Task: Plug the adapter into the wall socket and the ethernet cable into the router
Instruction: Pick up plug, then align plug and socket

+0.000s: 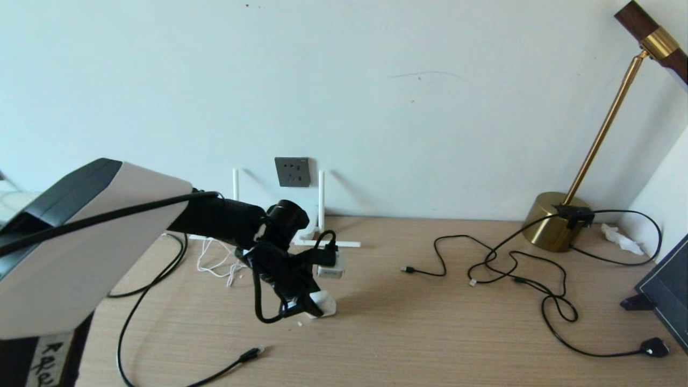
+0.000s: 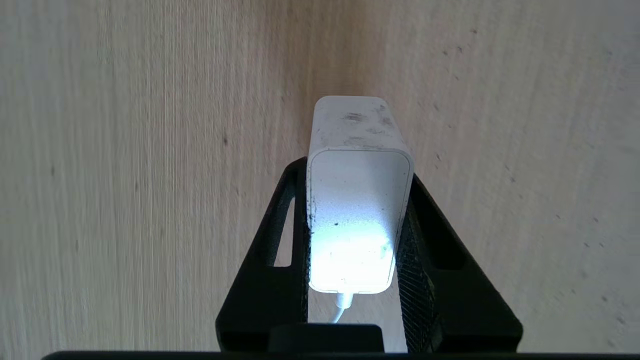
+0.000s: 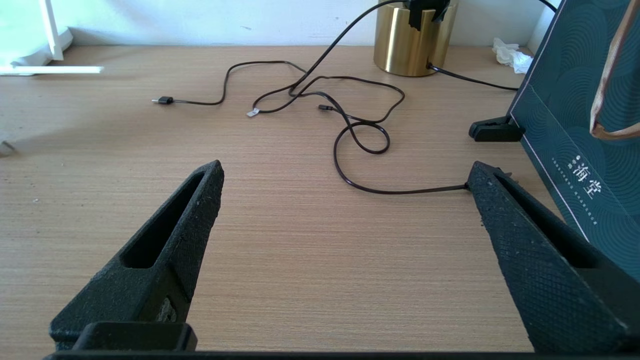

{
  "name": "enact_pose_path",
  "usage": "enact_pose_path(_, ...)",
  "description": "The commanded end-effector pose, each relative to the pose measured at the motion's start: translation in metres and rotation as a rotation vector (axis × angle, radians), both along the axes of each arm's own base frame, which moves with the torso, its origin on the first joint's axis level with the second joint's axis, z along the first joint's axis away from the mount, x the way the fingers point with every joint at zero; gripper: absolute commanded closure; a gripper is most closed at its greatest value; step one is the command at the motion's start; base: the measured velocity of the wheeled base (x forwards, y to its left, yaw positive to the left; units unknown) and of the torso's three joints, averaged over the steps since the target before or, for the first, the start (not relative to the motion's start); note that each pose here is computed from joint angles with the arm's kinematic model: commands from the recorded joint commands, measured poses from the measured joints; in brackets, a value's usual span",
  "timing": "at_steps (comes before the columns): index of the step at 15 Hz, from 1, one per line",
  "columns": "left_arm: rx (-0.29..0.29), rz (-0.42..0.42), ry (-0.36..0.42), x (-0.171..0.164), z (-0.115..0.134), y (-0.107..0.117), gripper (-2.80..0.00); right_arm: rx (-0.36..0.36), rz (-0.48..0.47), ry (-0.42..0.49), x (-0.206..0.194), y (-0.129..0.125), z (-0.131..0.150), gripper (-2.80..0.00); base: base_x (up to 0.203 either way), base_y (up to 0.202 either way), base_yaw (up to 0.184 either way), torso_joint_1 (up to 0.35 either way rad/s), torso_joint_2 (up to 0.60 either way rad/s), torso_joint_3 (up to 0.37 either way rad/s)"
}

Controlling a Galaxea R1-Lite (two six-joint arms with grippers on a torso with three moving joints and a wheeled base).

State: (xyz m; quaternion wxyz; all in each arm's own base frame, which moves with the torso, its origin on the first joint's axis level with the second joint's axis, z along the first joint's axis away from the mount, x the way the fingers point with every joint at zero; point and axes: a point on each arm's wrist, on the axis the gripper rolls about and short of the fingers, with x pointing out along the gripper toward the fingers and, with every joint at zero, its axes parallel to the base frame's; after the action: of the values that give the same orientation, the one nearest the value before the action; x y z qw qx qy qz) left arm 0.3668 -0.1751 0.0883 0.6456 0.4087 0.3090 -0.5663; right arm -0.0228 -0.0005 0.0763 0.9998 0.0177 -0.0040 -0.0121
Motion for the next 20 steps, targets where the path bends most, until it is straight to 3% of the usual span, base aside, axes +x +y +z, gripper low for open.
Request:
enact_pose_path(1, -0.027, 0.010, -0.036, -0.016, 0.029, 0.017, 0.00, 0.000, 0.000, 0.000, 0.000, 0.000, 0.000, -2.80, 0.000, 0.000, 0.000, 0.000, 0.00, 0.000)
enact_pose_path(4, -0.088, 0.030, -0.030, -0.048, 0.054, 0.057, 0.00, 0.000, 0.000, 0.000, 0.000, 0.000, 0.000, -2.80, 0.000, 0.000, 0.000, 0.000, 0.00, 0.000)
enact_pose_path(7, -0.261, 0.028, -0.002, -0.086, 0.076, 0.094, 0.00, 0.001, 0.000, 0.000, 0.000, 0.000, 0.000, -2.80, 0.000, 0.000, 0.000, 0.000, 0.00, 0.000)
enact_pose_path(10, -0.412, 0.114, -0.050, -0.098, 0.094, 0.140, 0.00, 0.000, -0.001, -0.001, 0.000, 0.000, 0.000, -2.80, 0.000, 0.000, 0.000, 0.000, 0.00, 0.000)
enact_pose_path(13, -0.454, 0.262, -0.152, -0.105, 0.108, 0.189, 0.00, 0.000, 0.000, 0.000, 0.000, 0.000, 0.000, -2.80, 0.000, 0.000, 0.000, 0.000, 0.00, 0.000)
enact_pose_path(15, -0.474, 0.357, -0.205, -0.114, 0.125, 0.208, 0.00, 0.000, 0.000, 0.001, 0.000, 0.000, 0.000, -2.80, 0.000, 0.000, 0.000, 0.000, 0.00, 0.000)
enact_pose_path(16, -0.523, 0.444, -0.167, -0.114, 0.137, 0.209, 0.00, 0.000, 0.000, 0.000, 0.000, 0.000, 0.000, -2.80, 0.000, 0.000, 0.000, 0.000, 0.00, 0.000)
enact_pose_path(20, -0.868, 0.943, 0.179, -0.117, 0.194, 0.206, 0.00, 0.000, 0.000, 0.000, 0.000, 0.000, 0.000, -2.80, 0.000, 0.000, 0.000, 0.000, 0.00, 0.000)
